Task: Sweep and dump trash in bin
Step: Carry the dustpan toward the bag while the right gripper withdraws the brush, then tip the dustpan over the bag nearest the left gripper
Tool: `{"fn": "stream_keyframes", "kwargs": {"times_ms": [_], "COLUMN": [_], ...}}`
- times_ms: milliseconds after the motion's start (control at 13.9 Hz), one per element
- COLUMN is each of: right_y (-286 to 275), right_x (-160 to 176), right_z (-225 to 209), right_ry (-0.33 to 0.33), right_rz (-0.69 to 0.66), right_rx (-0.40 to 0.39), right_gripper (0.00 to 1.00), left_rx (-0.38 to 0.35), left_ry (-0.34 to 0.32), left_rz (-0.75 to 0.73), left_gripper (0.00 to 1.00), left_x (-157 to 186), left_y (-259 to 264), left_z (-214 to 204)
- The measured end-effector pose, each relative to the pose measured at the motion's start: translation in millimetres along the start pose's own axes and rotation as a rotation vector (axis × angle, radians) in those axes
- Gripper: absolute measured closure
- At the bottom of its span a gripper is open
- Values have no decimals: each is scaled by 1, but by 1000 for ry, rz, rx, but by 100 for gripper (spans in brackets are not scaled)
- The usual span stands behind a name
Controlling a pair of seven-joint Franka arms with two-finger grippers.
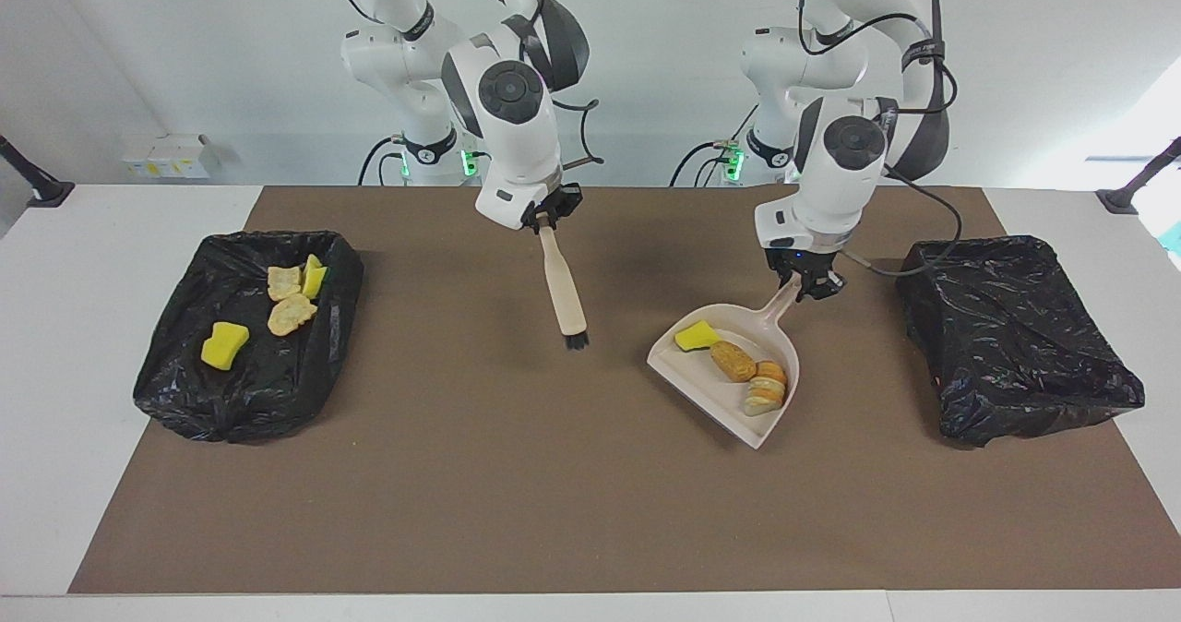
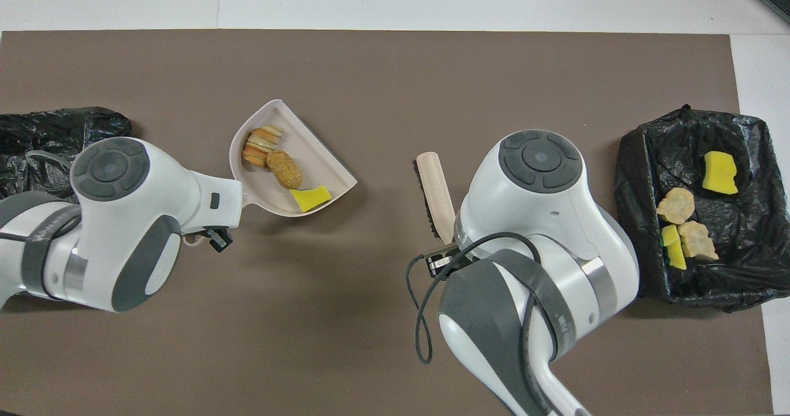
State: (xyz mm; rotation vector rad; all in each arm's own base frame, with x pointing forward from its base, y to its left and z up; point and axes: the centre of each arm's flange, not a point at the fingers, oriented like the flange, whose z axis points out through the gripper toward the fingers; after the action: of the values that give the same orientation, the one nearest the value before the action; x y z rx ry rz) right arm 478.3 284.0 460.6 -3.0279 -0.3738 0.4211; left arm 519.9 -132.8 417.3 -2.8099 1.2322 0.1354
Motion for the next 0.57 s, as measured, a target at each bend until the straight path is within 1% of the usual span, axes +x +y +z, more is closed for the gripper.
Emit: {"fn": "stream_keyframes", "kwargs": {"times_ms": [215, 359, 574], "right_y": [-33, -66, -111], "right_x": [-25, -39, -55], "right_z": [26, 43, 69], "right_ry": [8, 16, 39], "right_rz": [25, 66, 124], "right_rx": [-34, -51, -58], "right_gripper": [74, 74, 74], "left_rx": [-5, -15, -46], "left_ry": [-5, -10, -17], "left_rz": [-97, -169, -288], "left_gripper": [68, 68, 68], "left_x": [-35, -60, -115], "left_y": [-39, -68, -120], "left_z": [-34, -54, -71]}}
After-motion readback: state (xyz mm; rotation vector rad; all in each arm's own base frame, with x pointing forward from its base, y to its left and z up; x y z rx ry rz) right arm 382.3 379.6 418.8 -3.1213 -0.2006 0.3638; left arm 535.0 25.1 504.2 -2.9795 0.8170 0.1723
